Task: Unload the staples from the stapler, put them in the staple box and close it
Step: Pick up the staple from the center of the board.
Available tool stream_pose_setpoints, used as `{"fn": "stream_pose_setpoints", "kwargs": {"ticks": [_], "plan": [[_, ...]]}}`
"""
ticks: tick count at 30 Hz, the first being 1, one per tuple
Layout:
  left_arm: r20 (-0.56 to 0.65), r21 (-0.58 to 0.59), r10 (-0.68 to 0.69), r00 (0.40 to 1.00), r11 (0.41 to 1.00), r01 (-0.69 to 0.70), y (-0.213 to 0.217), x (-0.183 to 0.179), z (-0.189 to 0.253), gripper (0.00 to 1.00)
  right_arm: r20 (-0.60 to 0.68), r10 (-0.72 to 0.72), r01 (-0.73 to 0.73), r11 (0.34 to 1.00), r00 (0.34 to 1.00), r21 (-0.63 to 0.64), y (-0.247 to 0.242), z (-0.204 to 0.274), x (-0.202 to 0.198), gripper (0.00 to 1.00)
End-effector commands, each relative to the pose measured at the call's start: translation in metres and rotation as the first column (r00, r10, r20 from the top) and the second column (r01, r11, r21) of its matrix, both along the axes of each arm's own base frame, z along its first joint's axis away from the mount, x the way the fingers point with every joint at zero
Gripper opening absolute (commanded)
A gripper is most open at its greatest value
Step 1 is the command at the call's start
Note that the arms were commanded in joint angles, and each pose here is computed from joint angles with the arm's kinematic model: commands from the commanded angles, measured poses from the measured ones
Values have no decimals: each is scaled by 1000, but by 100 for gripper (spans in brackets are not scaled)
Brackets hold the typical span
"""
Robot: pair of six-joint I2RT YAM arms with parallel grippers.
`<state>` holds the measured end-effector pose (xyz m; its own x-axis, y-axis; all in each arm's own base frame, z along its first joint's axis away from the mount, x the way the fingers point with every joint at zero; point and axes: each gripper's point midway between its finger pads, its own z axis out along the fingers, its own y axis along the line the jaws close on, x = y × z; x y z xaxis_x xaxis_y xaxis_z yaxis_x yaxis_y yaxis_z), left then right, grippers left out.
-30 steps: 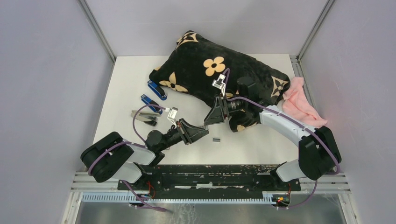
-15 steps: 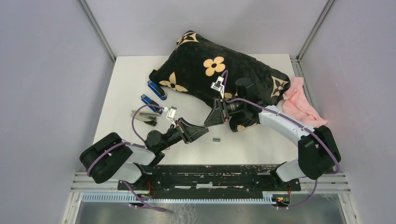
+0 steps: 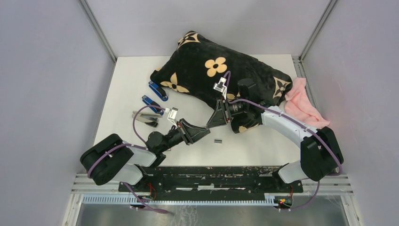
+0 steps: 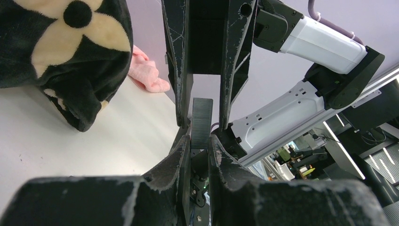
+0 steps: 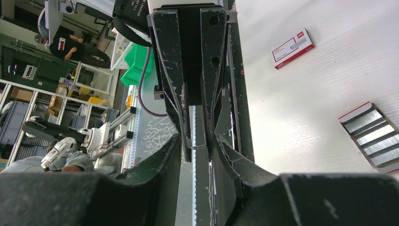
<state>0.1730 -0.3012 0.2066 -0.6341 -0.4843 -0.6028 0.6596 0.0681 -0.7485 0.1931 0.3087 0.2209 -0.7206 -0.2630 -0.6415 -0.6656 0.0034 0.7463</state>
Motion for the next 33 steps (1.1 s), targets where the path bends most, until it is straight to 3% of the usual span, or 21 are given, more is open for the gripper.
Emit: {"fn": "stream_pose_setpoints", "kwargs": {"ticks": [1,26,33], "plan": [[130,-143,-3,992,989,22,7,-10,47,8,96,6,-12,998,995,61,-1,30,4,36],[119,-127,-29,992,991,44,3,-11,41,8,110,-4,-4,998,994,69,-2,32,6,33],[119,-128,-30,992,991,46,2,-11,42,8,111,-3,-5,998,994,68,-2,32,6,27]]}}
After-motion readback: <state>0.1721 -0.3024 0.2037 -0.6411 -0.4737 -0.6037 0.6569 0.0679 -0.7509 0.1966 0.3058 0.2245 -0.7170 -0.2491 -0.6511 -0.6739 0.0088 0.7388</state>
